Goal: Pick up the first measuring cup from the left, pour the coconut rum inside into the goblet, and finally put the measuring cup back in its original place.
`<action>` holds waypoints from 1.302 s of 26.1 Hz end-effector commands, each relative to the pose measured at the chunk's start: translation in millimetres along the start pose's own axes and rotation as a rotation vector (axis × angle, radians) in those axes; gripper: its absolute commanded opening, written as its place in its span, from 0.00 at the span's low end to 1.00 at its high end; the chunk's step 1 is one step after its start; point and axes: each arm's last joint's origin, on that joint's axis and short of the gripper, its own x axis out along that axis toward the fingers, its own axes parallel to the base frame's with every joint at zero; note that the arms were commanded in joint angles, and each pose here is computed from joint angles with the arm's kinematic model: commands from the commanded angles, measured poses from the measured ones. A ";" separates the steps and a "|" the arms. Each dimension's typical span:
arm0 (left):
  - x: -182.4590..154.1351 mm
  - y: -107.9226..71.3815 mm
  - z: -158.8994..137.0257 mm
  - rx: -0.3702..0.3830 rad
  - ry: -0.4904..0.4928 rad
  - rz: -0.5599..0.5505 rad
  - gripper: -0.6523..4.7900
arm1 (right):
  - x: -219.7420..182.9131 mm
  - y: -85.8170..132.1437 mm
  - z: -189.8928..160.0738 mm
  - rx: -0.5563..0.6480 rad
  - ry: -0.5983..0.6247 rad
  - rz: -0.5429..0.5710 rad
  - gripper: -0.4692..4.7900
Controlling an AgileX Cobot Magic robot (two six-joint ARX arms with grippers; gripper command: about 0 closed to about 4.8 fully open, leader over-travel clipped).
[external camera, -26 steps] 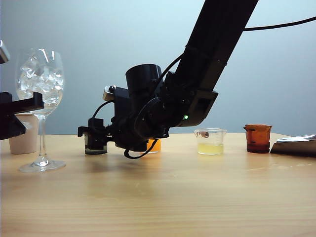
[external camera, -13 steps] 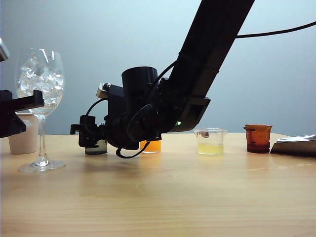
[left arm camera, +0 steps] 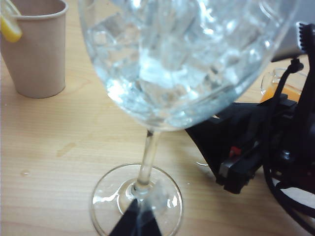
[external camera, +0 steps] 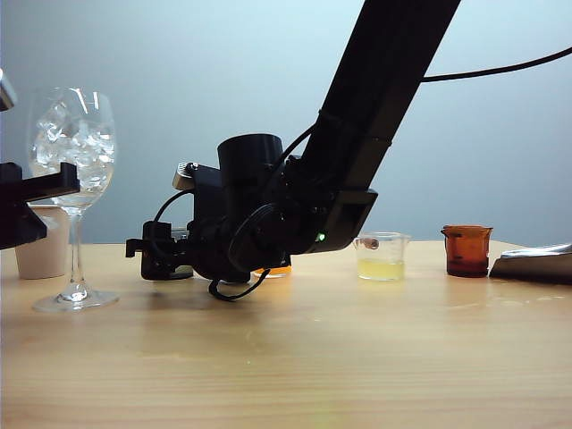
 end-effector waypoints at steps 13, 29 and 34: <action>0.1 -0.2 2.3 -0.008 -0.019 -0.001 0.11 | 4.6 3.0 11.6 -0.008 -0.048 -0.016 0.75; 0.1 -0.5 3.2 -0.011 -0.027 -0.003 0.11 | 16.0 3.3 19.3 -0.030 -0.043 0.032 0.75; 0.1 -0.5 3.2 -0.011 -0.027 -0.003 0.11 | 15.9 6.1 19.2 -0.032 -0.040 0.082 0.75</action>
